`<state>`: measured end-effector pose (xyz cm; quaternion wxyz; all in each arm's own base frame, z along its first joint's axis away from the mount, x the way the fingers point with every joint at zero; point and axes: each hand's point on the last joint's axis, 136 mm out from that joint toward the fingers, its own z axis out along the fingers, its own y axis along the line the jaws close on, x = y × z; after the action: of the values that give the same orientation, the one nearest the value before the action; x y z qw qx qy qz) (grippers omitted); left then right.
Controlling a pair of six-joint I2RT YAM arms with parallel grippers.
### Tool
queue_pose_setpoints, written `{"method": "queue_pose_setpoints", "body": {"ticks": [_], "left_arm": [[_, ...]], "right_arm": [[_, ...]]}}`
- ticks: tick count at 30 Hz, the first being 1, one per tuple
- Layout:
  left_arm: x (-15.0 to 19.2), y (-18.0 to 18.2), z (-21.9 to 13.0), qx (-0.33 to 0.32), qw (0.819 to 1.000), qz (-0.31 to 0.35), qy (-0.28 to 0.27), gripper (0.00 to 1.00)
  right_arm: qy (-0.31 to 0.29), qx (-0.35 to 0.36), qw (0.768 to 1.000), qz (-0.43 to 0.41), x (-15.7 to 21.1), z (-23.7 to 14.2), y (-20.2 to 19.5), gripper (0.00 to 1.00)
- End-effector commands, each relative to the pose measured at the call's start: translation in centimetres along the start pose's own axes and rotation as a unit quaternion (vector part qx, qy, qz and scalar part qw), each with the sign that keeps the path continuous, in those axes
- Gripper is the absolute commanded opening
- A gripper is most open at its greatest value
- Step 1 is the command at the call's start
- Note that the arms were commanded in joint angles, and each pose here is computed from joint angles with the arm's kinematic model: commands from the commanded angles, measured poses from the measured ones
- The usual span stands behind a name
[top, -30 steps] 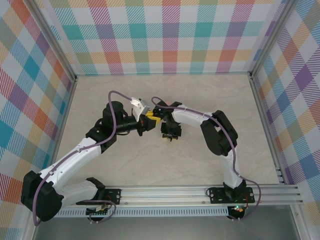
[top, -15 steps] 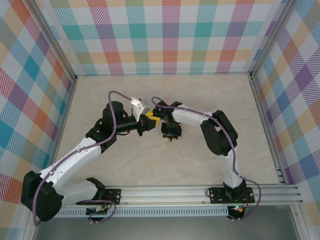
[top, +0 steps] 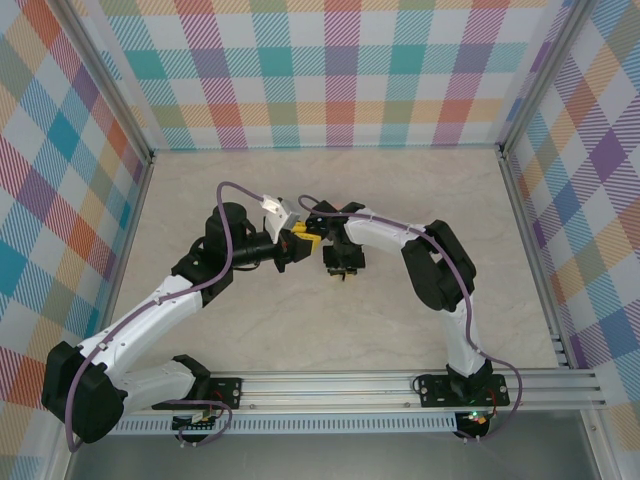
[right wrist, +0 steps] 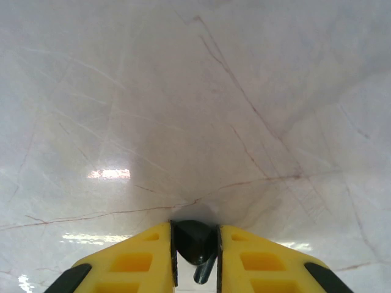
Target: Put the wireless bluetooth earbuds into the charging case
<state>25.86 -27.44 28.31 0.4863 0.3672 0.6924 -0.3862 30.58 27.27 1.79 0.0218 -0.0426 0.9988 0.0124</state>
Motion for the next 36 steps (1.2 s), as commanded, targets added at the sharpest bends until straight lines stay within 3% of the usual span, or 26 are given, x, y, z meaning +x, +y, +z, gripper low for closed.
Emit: {"method": "queue_pose_setpoints", "body": {"ticks": [1,13,21,25,36], "left_arm": [[-0.4,-0.9,-0.4,0.008,1.000,0.011,-0.009,0.19],[-0.4,-1.1,-0.3,0.014,1.000,0.010,-0.008,0.19],[-0.5,-1.0,-0.2,0.015,1.000,0.011,-0.008,0.19],[-0.6,-1.0,-0.1,0.017,1.000,0.011,-0.007,0.19],[-0.6,-1.0,0.0,0.017,1.000,0.010,-0.006,0.19]], "right_arm": [[-0.030,0.020,0.997,-0.064,-1.4,-0.6,-1.7,0.22],[-0.001,-0.008,0.987,-0.161,0.3,-0.4,-3.5,0.24],[0.007,-0.005,0.996,-0.084,-0.2,-1.0,-3.5,0.47],[0.007,-0.008,0.999,-0.034,-0.6,-1.3,-3.9,0.48],[0.027,-0.014,0.999,-0.039,-0.6,-0.8,-3.5,0.41]]}}
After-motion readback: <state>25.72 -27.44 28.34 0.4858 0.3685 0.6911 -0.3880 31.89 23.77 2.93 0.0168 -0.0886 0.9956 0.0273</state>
